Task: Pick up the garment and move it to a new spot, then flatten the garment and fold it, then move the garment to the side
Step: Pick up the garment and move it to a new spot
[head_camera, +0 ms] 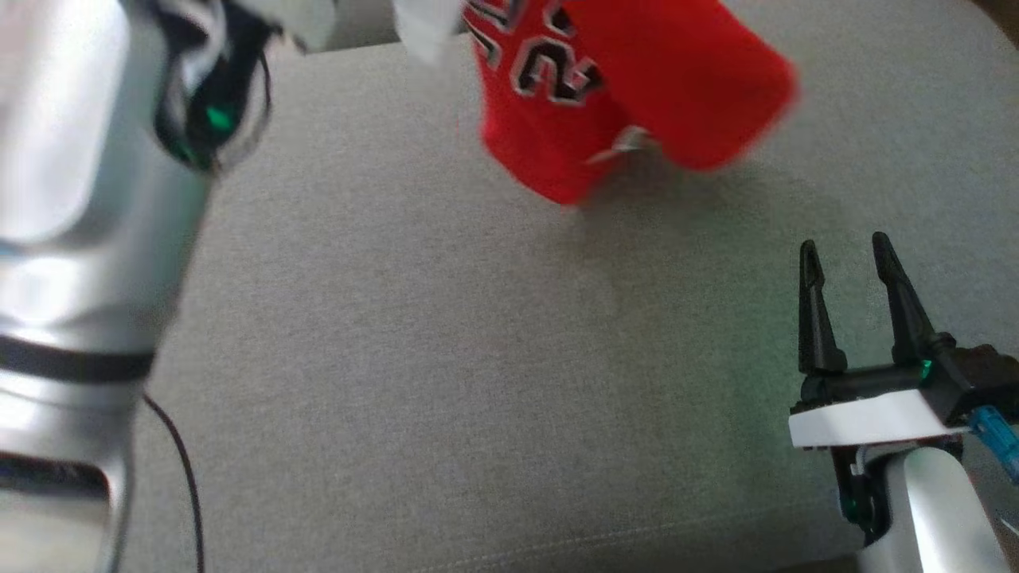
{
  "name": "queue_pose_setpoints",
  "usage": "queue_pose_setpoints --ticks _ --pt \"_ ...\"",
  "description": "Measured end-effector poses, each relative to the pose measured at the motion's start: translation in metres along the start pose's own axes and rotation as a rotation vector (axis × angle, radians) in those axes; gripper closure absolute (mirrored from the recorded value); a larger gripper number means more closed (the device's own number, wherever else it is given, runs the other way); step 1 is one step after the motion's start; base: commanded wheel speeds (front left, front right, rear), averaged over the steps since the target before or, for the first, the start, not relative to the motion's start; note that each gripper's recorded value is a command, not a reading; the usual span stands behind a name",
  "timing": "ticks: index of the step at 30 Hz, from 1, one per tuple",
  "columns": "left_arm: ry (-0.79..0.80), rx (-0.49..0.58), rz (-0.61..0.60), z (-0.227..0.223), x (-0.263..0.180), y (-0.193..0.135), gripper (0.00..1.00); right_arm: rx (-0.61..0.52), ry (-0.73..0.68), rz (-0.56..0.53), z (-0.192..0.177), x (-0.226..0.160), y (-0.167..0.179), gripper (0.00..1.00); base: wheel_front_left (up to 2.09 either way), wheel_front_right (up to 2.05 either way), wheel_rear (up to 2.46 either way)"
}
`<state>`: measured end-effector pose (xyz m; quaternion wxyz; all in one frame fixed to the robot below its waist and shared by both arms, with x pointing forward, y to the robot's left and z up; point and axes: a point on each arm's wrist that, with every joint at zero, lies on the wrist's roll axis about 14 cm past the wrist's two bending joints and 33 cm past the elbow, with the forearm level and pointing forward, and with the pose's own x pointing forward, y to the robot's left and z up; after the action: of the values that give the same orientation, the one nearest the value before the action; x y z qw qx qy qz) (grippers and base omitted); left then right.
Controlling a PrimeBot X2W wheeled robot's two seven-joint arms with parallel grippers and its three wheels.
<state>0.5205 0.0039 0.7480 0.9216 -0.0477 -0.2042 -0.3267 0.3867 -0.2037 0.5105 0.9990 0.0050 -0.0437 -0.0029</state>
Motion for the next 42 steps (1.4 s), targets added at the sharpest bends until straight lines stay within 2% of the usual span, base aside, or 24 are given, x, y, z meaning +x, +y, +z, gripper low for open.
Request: queue_pose_setpoints --ticks 3,6,10,14,20,21,22,23,32,36,42 --pt "0.15 -0.112 0.088 -0.076 -0.025 0.013 1.0 -0.003 0.018 -0.01 -0.006 0.0 -0.004 0.0 0.0 0.0 0.0" --pt "0.319 -0.21 0.206 -0.157 -0.07 0.026 1.0 0.003 0.035 -0.021 -0.012 0.001 -0.007 0.0 0.0 0.0 0.0" --pt "0.49 -0.262 0.341 -0.229 -0.127 0.038 1.0 0.0 0.053 -0.03 -0.019 0.004 -0.01 0.0 0.0 0.0 0.0" --pt "0.568 -0.269 0.444 -0.261 -0.157 0.049 1.0 -0.004 0.057 -0.031 -0.021 0.01 -0.011 0.0 0.0 0.0 0.0" --pt "0.623 -0.291 0.518 -0.281 -0.177 0.049 0.98 -0.001 0.068 -0.018 -0.026 0.013 -0.007 0.0 0.0 0.0 0.0" --pt "0.622 -0.295 0.523 -0.281 -0.178 0.048 0.74 -0.002 0.067 -0.014 -0.026 0.014 -0.005 0.0 0.0 0.0 0.0" --pt "0.625 -0.297 0.525 -0.282 -0.179 0.047 0.45 -0.001 0.064 -0.009 -0.026 0.016 -0.004 0.0 0.0 0.0 0.0" --pt "0.626 -0.297 0.526 -0.282 -0.18 0.046 0.0 0.0 0.061 -0.005 -0.025 0.017 -0.002 0.0 0.0 0.0 0.0" --pt "0.507 -0.264 0.532 -0.249 -0.173 0.051 0.0 0.006 0.044 0.028 -0.021 0.022 0.009 0.0 0.0 0.0 0.0" --pt "0.434 -0.232 0.495 -0.225 -0.172 0.041 0.0 0.002 0.028 0.042 -0.015 0.023 0.013 0.0 0.0 0.0 0.0" --pt "0.391 -0.225 0.515 -0.203 -0.206 0.025 0.0 0.002 0.012 0.073 -0.007 0.018 0.025 0.0 0.0 0.0 0.0"
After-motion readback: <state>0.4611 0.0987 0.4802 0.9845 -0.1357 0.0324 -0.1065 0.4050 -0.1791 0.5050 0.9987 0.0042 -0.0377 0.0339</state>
